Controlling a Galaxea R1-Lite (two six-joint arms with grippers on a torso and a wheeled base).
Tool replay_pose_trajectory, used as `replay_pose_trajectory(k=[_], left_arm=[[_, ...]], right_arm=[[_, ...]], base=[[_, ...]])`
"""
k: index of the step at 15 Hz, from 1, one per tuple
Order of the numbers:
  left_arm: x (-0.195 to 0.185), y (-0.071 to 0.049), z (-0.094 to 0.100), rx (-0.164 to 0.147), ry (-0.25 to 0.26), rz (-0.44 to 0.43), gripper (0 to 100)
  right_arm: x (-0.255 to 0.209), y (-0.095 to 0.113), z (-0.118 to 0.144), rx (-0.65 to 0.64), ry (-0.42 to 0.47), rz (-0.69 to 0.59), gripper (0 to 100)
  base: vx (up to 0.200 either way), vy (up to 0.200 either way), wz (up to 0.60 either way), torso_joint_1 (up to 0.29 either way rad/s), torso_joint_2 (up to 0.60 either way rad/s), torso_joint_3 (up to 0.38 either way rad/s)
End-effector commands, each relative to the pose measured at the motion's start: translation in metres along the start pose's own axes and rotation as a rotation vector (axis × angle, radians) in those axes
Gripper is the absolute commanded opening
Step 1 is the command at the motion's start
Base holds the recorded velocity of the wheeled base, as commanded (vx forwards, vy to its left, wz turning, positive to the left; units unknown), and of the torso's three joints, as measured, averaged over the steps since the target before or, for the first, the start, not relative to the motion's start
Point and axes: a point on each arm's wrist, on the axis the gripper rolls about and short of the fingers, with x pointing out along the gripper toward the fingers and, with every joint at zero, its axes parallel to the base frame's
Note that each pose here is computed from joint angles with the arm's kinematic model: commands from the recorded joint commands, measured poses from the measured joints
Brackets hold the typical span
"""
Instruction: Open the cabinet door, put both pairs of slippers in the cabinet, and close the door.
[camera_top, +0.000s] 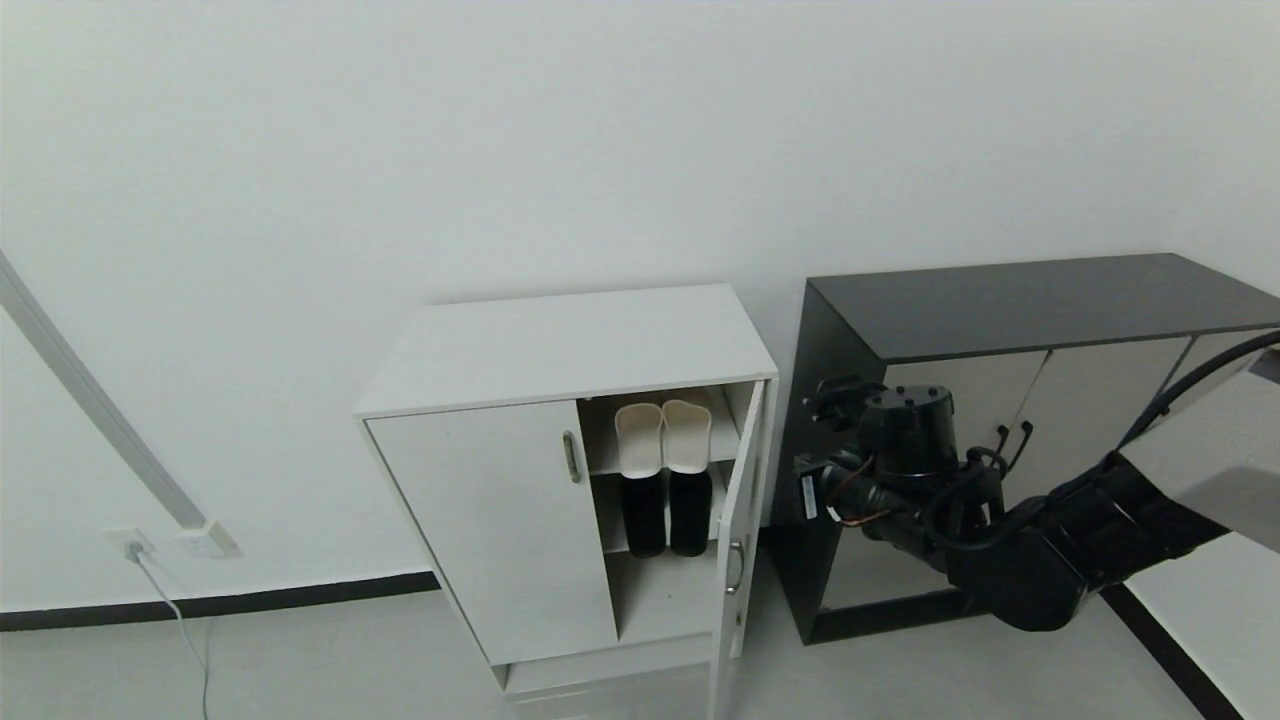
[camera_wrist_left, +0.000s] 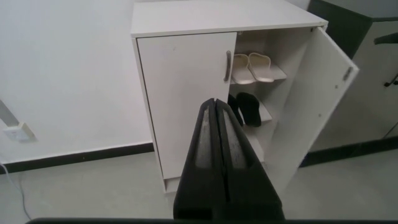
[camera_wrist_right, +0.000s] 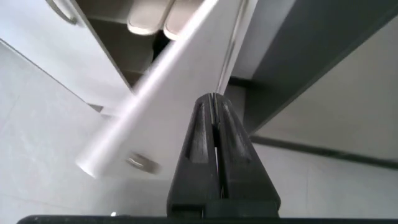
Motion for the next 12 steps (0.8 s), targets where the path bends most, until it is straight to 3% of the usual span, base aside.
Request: replay_pose_trajectory(k=[1, 2, 7, 10, 12], left_arm=[[0.000, 0.000, 0.000, 0.000, 0.001, 0.000, 0], [0.000, 0.000, 0.000, 0.000, 0.000, 0.000, 0], [0.000, 0.000, 0.000, -0.002, 0.000, 0.002, 0], [0.000, 0.000, 0.000, -0.002, 0.000, 0.003, 0], [0.000, 0.000, 0.000, 0.000, 0.000, 0.002, 0]], right_arm=[[-0.003, 0.000, 0.000, -0.001, -0.001, 0.002, 0], [-0.004, 0.004, 0.000, -0.004, -0.001, 0.011, 0], [-0.021, 0.011, 0.000, -0.009, 0.002, 0.108, 0], [-0.022, 0.010, -0.002, -0.004, -0.030, 0.111, 0], [-0.025, 0.008, -0.009, -0.005, -0.005, 0.108, 0]], base=[[0.000, 0.000, 0.00, 0.000, 0.00, 0.000], [0.000, 0.000, 0.00, 0.000, 0.00, 0.000], [0.000, 0.000, 0.60, 0.002, 0.00, 0.002], [0.000, 0.000, 0.00, 0.000, 0.00, 0.000], [0.000, 0.000, 0.00, 0.000, 0.00, 0.000]])
